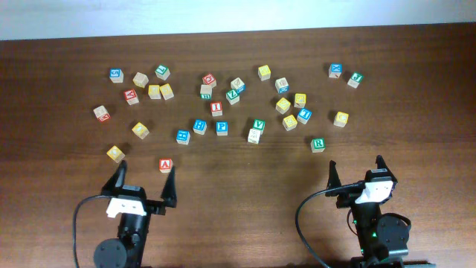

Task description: Spell out ICRA

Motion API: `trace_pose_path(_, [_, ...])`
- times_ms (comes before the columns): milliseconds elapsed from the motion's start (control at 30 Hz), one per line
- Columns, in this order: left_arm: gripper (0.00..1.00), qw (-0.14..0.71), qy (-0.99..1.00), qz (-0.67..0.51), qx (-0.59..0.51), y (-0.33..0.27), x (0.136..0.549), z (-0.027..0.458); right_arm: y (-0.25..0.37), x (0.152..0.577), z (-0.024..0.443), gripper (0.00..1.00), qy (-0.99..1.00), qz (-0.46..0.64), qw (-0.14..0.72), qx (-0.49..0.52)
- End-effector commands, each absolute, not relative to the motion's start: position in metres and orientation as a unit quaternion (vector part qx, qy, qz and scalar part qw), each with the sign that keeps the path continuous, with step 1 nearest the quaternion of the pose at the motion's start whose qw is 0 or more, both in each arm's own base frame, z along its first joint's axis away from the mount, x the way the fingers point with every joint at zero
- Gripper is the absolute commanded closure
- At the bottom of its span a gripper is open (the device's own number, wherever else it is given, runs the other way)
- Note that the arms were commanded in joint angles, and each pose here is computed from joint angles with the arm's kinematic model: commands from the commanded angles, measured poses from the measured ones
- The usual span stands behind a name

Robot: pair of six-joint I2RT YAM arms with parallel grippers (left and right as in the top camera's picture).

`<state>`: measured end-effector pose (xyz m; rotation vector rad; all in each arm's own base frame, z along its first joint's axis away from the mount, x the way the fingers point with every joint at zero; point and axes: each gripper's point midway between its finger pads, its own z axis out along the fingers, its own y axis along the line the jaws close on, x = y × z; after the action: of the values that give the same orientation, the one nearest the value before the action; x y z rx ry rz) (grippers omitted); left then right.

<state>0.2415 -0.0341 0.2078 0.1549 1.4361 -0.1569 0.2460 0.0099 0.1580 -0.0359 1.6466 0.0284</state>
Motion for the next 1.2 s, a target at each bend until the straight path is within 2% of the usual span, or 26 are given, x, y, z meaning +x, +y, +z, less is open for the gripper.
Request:
trace_pose_path(0, [0.01,0.773,0.604,-0.117,0.152,-0.064,0.227,0.232,0.010,0.246,0.155,0.02,0.736,0.013,0.677,-0.014])
trace_pose_path(200, [0.01,0.825,0.525,-0.163,0.132,-0.066,0.205,0.294,0.010,0.246,0.155,0.02,0.736,0.013,0.677,-0.014])
trace_pose_path(300, [0.01,0.803,0.558,-0.166,0.124,-0.066,0.205,0.319,0.010,0.246,0.155,0.02,0.736,0.013,0.677,-0.014])
trace_pose_path(467, [0.01,0.680,0.704,-0.171,0.110,-0.066,0.242,0.353,0.010,0.246,0.155,0.02,0.736,0.013,0.677,-0.014])
trace_pose_path(567, [0.01,0.572,0.753,-0.280,0.166,-0.104,0.253,0.355,0.010,0.246,0.155,0.02,0.736,0.013,0.677,-0.014])
trace_pose_path(600, [0.01,0.534,0.758,-0.324,0.186,-0.117,0.253,0.348,0.010,0.246,0.155,0.02,0.736,0.013,0.677,-0.014])
trace_pose_path(667, [0.01,0.511,0.757,-0.356,0.198,-0.126,0.266,0.342,0.010,0.246,0.155,0.02,0.735,0.013,0.677,-0.014])
trace_pose_path(767, [0.01,0.453,0.813,-0.344,0.126,-0.115,0.291,0.321,0.010,0.246,0.155,0.02,0.736,0.013,0.677,-0.014])
trace_pose_path(867, [0.01,0.375,0.893,-0.244,0.056,-0.095,0.311,0.293,0.010,0.246,0.155,0.02,0.736,0.013,0.677,-0.014])
trace_pose_path(967, [0.01,0.301,0.940,-0.149,0.056,-0.097,0.319,0.266,0.010,0.246,0.155,0.02,0.736,0.013,0.677,-0.014])
trace_pose_path(1167, [0.01,0.198,0.930,-0.271,0.148,-0.184,0.302,0.235,0.010,0.246,0.155,0.02,0.736,0.013,0.677,-0.014])
